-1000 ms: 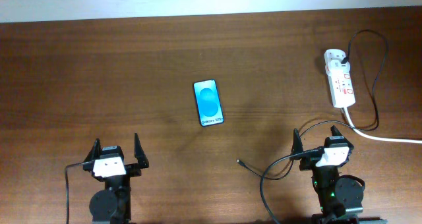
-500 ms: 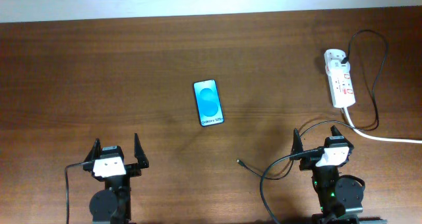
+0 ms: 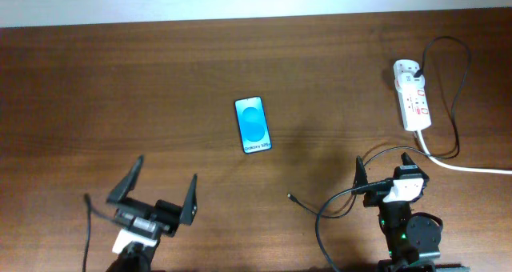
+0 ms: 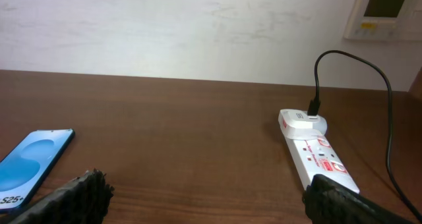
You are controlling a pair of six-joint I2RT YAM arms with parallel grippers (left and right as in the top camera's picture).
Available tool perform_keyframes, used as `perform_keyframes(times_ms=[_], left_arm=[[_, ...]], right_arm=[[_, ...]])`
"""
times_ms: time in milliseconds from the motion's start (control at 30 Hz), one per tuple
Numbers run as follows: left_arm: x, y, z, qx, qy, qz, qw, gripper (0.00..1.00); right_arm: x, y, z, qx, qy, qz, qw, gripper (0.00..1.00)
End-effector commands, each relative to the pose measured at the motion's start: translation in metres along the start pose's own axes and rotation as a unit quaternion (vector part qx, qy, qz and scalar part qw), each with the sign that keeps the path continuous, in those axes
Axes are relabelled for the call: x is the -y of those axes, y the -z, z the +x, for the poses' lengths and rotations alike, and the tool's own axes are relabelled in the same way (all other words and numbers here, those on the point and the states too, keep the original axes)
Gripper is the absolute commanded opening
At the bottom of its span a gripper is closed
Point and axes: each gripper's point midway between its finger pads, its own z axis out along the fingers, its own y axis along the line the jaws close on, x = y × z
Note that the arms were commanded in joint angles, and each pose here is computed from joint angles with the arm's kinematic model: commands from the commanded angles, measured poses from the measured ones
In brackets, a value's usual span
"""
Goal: Plug charger to phone and switch on socket
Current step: 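Move the left gripper over the Galaxy S25 phone and lower it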
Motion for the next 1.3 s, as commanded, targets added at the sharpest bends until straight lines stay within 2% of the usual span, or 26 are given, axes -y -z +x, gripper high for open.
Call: perform_keyframes(times_ms=[0, 67, 100, 200, 233, 267, 300, 333, 400, 433, 467, 500, 567, 600, 633, 667, 700, 733, 767, 800, 867, 933, 1000, 1167, 1267], left_arm=[[-0.027, -0.004, -0.075, 0.077, -0.031, -0.070, 0.994, 0.99], [-0.034, -0.017, -0.110, 0.077, -0.031, -0.075, 0.994, 0.99], [-0.039, -0.027, -0.119, 0.054, -0.024, -0.076, 0.995, 0.99], [-0.056, -0.070, -0.113, -0.112, 0.026, -0.075, 0.990, 0.99], [-0.064, -0.086, -0.090, -0.233, 0.047, -0.073, 0.969, 0.99], [-0.068, -0.096, -0.060, -0.336, 0.069, -0.067, 0.937, 0.99], [-0.054, -0.110, -0.036, -0.405, 0.115, -0.012, 0.907, 0.99], [-0.032, -0.127, -0.015, -0.445, 0.174, 0.063, 0.876, 0.99], [-0.024, -0.135, 0.012, -0.487, 0.223, 0.073, 0.841, 0.99], [-0.023, -0.133, 0.042, -0.547, 0.240, 0.043, 0.801, 0.99], [-0.027, -0.126, 0.063, -0.605, 0.229, -0.003, 0.762, 0.99], [-0.030, -0.120, 0.076, -0.645, 0.210, -0.027, 0.734, 0.99], [-0.034, -0.105, 0.102, -0.747, 0.138, -0.073, 0.646, 0.99], [-0.023, -0.111, 0.115, -0.766, 0.123, -0.059, 0.627, 0.99], [0.012, -0.130, 0.130, -0.758, 0.169, -0.001, 0.630, 0.99], [0.035, -0.134, 0.133, -0.757, 0.204, 0.037, 0.620, 0.99], [0.048, -0.132, 0.136, -0.761, 0.221, 0.057, 0.607, 0.99], [0.054, -0.138, 0.144, -0.759, 0.234, 0.050, 0.606, 0.99], [0.050, -0.139, 0.153, -0.763, 0.252, -0.003, 0.596, 0.99], [0.036, -0.136, 0.167, -0.767, 0.263, -0.097, 0.578, 0.99], [0.019, -0.130, 0.187, -0.766, 0.248, -0.186, 0.564, 0.99], [0.027, -0.128, 0.208, -0.776, 0.244, -0.184, 0.551, 0.99], [0.051, -0.118, 0.241, -0.803, 0.242, -0.166, 0.519, 0.99], [0.094, -0.123, 0.293, -0.809, 0.232, -0.134, 0.523, 0.99], [0.100, -0.124, 0.309, -0.807, 0.233, -0.131, 0.526, 0.99]], right_arm=[[0.000, 0.000, 0.002, -0.002, -0.003, 0.003, 1.000, 0.99], [0.000, 0.000, 0.002, -0.002, -0.003, 0.003, 1.000, 0.98], [0.000, 0.000, 0.002, -0.002, -0.003, 0.003, 1.000, 0.98], [0.000, 0.000, 0.002, -0.002, -0.003, 0.003, 1.000, 0.98], [0.000, 0.000, 0.002, -0.002, -0.003, 0.003, 1.000, 0.98], [0.000, 0.000, 0.002, -0.002, -0.003, 0.003, 1.000, 0.98], [0.000, 0.000, 0.002, -0.002, -0.003, 0.003, 1.000, 0.98], [0.000, 0.000, 0.002, -0.002, -0.003, 0.003, 1.000, 0.98], [0.000, 0.000, 0.002, -0.002, -0.003, 0.003, 1.000, 0.98], [0.000, 0.000, 0.002, -0.002, -0.003, 0.003, 1.000, 0.98], [0.000, 0.000, 0.002, -0.002, -0.003, 0.003, 1.000, 0.98], [0.000, 0.000, 0.002, -0.002, -0.003, 0.003, 1.000, 0.98], [0.000, 0.000, 0.002, -0.002, -0.003, 0.003, 1.000, 0.98], [0.000, 0.000, 0.002, -0.002, -0.003, 0.003, 1.000, 0.98], [0.000, 0.000, 0.002, -0.002, -0.003, 0.003, 1.000, 0.98], [0.000, 0.000, 0.002, -0.002, -0.003, 0.003, 1.000, 0.98], [0.000, 0.000, 0.002, -0.002, -0.003, 0.003, 1.000, 0.98], [0.000, 0.000, 0.002, -0.002, -0.003, 0.003, 1.000, 0.98], [0.000, 0.000, 0.002, -0.002, -0.003, 0.003, 1.000, 0.98], [0.000, 0.000, 0.002, -0.002, -0.003, 0.003, 1.000, 0.98], [0.000, 0.000, 0.002, -0.002, -0.003, 0.003, 1.000, 0.98], [0.000, 0.000, 0.002, -0.002, -0.003, 0.003, 1.000, 0.98], [0.000, 0.000, 0.002, -0.002, -0.003, 0.003, 1.000, 0.98], [0.000, 0.000, 0.002, -0.002, -0.003, 0.003, 1.000, 0.98], [0.000, 0.000, 0.002, -0.002, -0.003, 0.003, 1.000, 0.98]])
